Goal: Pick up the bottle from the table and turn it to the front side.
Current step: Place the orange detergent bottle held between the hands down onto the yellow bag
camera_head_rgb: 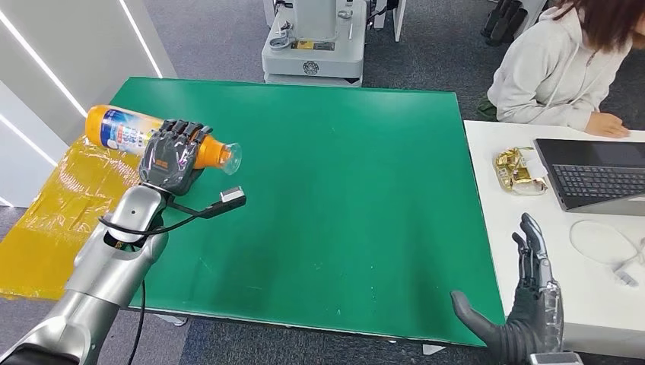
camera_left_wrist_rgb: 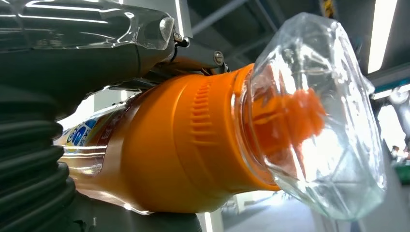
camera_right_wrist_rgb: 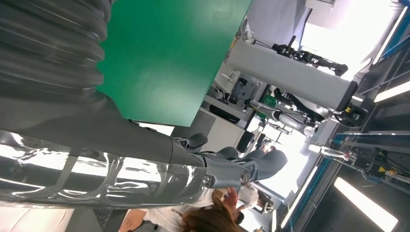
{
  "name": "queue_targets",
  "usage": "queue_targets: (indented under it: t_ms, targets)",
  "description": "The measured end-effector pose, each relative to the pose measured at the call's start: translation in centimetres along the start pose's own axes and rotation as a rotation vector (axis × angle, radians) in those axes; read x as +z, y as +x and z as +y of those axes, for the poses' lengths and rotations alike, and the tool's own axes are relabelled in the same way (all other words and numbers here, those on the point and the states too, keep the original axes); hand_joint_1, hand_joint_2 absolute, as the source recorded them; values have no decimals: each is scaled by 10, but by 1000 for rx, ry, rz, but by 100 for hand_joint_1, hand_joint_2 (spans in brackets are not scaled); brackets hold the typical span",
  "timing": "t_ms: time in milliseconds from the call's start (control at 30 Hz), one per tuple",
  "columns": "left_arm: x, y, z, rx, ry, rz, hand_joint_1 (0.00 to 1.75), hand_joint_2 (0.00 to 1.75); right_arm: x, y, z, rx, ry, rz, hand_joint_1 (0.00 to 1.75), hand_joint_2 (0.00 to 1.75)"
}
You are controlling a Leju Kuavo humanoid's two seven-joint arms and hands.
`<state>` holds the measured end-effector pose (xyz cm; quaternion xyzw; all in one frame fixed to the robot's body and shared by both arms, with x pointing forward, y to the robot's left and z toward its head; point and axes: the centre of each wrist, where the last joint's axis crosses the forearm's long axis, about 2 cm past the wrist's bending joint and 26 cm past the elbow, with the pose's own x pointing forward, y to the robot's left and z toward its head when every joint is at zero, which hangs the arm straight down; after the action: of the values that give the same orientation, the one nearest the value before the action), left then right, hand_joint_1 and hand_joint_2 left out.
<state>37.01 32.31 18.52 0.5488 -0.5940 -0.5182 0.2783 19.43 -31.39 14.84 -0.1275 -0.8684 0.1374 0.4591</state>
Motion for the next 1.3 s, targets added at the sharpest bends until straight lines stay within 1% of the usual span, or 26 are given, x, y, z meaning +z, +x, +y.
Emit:
queue_targets:
  t_ms: [100,233,300,633,767,933,1067,1300]
  targets:
    - [1,0,0,0,-2,1,175,175,0,0,0,0,0,0,0,175]
    - [34,5,-21,61,-96,27,175,175,1,10,-5,18,-45,-3,0,175]
    - [40,8,-25,73,-115,26,175,175,1,13,-7,21,-52,-4,0,175]
    - [44,25,-40,118,-185,45,175,175,0,21,-8,29,-64,-6,0,175]
    - [45,33,-53,119,-240,76,175,175,-1,24,-7,28,-40,-1,0,175]
    - [50,38,-71,85,-316,129,175,175,-3,25,-5,29,-24,-4,0,175]
    - [54,38,-80,30,-377,185,175,175,-6,23,-5,26,-21,-9,0,175]
    - [59,28,-93,2,-446,284,175,175,-12,17,-1,14,-19,-11,0,175]
